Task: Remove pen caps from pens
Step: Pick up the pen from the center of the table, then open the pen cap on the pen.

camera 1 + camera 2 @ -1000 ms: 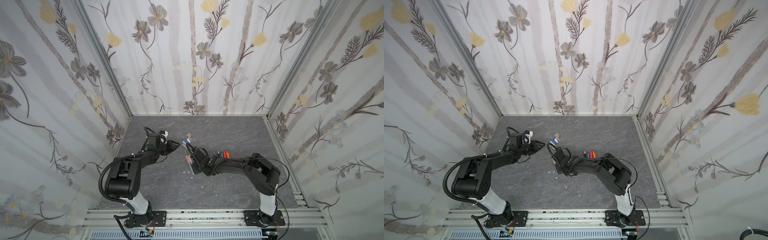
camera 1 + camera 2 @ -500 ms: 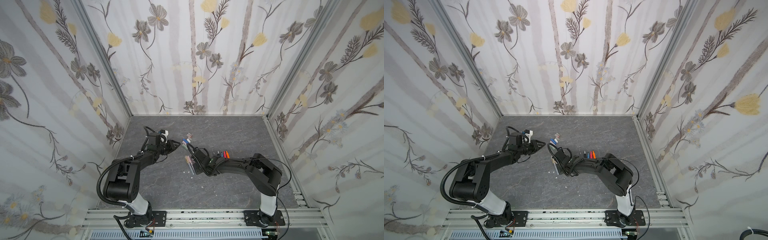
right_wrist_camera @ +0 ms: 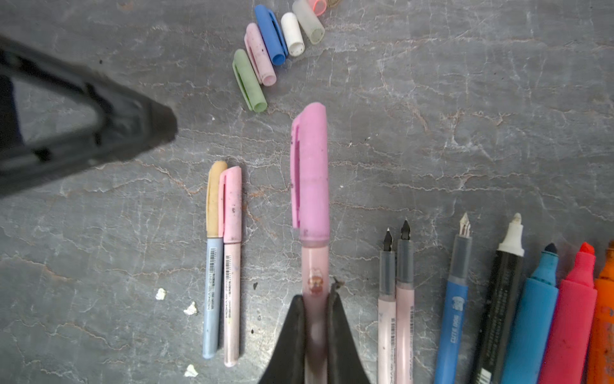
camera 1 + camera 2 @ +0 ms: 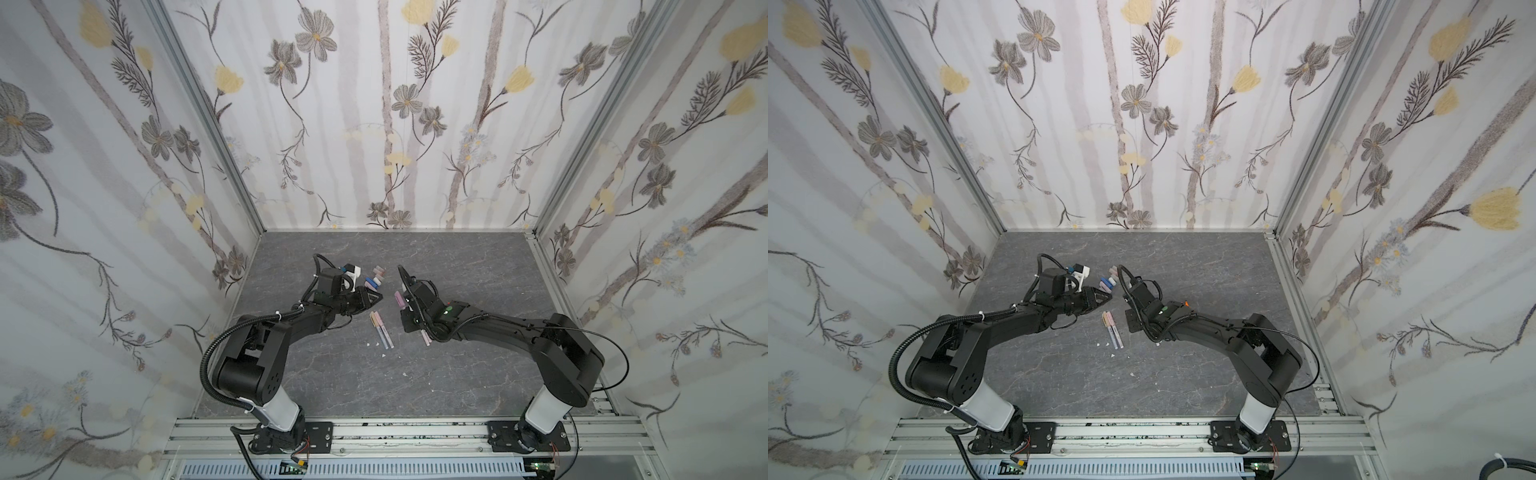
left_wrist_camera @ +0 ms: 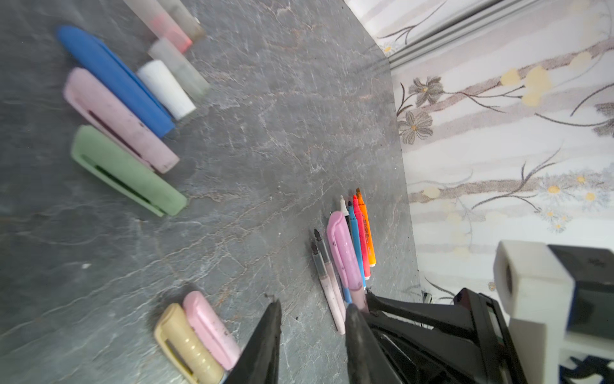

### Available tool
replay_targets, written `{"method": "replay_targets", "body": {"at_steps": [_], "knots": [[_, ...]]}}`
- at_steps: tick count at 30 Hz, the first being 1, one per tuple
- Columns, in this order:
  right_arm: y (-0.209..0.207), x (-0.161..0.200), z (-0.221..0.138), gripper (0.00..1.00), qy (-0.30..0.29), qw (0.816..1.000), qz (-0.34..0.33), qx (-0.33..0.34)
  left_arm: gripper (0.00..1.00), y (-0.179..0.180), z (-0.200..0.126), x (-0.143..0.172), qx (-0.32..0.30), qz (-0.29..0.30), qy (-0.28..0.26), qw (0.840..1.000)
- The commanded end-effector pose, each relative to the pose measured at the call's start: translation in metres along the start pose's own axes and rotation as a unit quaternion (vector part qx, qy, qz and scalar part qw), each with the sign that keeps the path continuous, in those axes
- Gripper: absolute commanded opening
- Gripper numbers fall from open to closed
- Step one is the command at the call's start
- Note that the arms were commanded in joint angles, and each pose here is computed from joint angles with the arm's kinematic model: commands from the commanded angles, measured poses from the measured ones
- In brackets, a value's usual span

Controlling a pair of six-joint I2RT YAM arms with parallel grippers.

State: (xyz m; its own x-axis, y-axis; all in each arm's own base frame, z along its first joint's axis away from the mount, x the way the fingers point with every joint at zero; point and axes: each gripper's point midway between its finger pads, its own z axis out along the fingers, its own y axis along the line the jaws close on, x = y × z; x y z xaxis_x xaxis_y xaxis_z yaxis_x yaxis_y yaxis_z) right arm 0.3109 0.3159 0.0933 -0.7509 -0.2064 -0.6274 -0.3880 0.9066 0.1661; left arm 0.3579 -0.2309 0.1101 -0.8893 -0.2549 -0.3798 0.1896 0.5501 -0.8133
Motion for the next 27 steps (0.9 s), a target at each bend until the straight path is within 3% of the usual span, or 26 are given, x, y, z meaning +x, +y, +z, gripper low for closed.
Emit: {"method": "replay_targets", "body": {"at_steps": [1, 21, 27], "knots": [[0.008, -0.013, -0.007, 0.07, -0.021, 0.999, 0.006, -0.023, 0.32, -0.016, 0.009, -0.003, 0.027, 0.006, -0.005, 1.0], [0.022, -0.019, -0.009, 0.06, -0.026, 0.998, 0.009, -0.061, 0.35, -0.034, 0.045, -0.003, 0.053, 0.006, 0.01, 0.999], [0.02, -0.018, -0.007, 0.05, -0.024, 0.998, 0.009, -0.06, 0.25, -0.036, 0.049, -0.003, 0.057, 0.006, 0.013, 0.998]]}}
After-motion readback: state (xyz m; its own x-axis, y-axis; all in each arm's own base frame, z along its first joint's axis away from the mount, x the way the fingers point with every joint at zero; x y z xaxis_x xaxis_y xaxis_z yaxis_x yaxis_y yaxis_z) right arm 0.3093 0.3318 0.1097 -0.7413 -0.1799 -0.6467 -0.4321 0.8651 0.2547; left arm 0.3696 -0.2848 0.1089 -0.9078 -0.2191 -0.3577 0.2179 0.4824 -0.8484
